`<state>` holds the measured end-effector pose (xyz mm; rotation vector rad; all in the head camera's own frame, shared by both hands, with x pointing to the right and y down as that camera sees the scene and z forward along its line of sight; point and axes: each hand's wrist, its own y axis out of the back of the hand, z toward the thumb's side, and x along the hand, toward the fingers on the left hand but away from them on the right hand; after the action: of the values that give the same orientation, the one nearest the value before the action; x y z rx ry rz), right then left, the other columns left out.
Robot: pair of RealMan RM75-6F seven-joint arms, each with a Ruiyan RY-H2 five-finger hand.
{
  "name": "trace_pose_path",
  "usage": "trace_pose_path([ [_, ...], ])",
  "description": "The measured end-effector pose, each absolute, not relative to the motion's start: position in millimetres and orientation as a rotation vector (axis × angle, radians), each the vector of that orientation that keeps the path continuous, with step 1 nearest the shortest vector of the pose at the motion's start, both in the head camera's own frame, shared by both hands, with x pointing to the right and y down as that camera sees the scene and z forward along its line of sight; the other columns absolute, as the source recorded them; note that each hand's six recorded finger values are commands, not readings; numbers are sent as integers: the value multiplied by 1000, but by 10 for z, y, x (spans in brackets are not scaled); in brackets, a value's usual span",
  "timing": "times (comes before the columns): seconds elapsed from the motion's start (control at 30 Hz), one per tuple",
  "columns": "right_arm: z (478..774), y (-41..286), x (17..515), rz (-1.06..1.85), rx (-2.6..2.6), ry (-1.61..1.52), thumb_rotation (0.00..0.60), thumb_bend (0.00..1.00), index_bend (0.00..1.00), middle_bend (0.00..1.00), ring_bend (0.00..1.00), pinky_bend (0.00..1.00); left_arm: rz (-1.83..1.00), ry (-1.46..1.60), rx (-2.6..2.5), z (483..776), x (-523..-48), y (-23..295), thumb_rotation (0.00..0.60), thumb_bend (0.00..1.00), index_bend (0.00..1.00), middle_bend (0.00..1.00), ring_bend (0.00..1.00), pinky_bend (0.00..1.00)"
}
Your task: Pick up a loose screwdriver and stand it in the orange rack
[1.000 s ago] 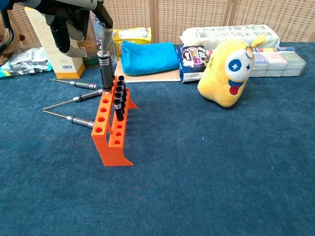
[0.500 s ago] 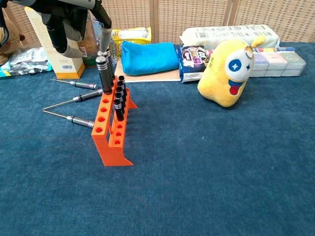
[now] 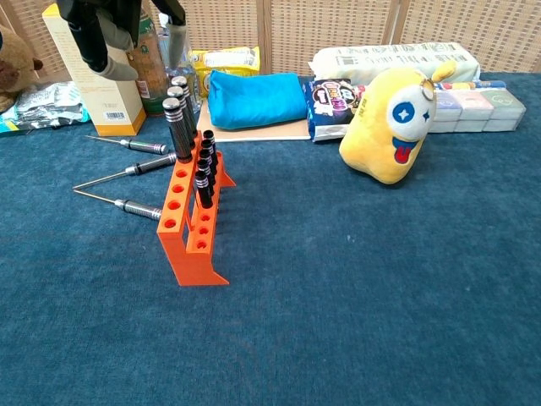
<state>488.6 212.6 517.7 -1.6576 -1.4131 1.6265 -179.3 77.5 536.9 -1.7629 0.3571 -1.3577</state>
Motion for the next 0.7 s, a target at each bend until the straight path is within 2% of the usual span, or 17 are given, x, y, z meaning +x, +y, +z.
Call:
trace_pose_path([
  [0.07,5180,2126,4880,1626,-1660,-1411,600,0,0,0,0,0,-1350,377,-1763,5345,-1838,771,600,266,181,591,611,790],
  [0.13,5183,2127,4872,1624,-1664,-1408,600,0,0,0,0,0,-1360,400,-1759,5322,-1951,771,600,205,36,292,322,601],
  [0.23,5185,2130,4862,1621,-1670,-1406,600,0,0,0,0,0,-1377,427,-1745,5285,-2117,770,600,152,0,65,130,458],
  [0.3,5187,2129,4856,1618,-1674,-1407,600,0,0,0,0,0,-1384,446,-1734,5255,-2236,785,600,137,0,9,69,407],
  [0.43,5188,2123,4839,1609,-1676,-1401,600,0,0,0,0,0,-1389,486,-1707,5196,-2492,852,600,125,0,0,8,316],
  [0.53,5182,2122,4812,1597,-1678,-1391,600,0,0,0,0,0,-1373,526,-1687,5141,-2700,941,600,125,0,0,0,262],
  [0.7,5147,2132,4734,1561,-1695,-1379,600,0,0,0,0,0,-1338,632,-1647,5052,-3168,1202,600,124,0,0,0,246],
])
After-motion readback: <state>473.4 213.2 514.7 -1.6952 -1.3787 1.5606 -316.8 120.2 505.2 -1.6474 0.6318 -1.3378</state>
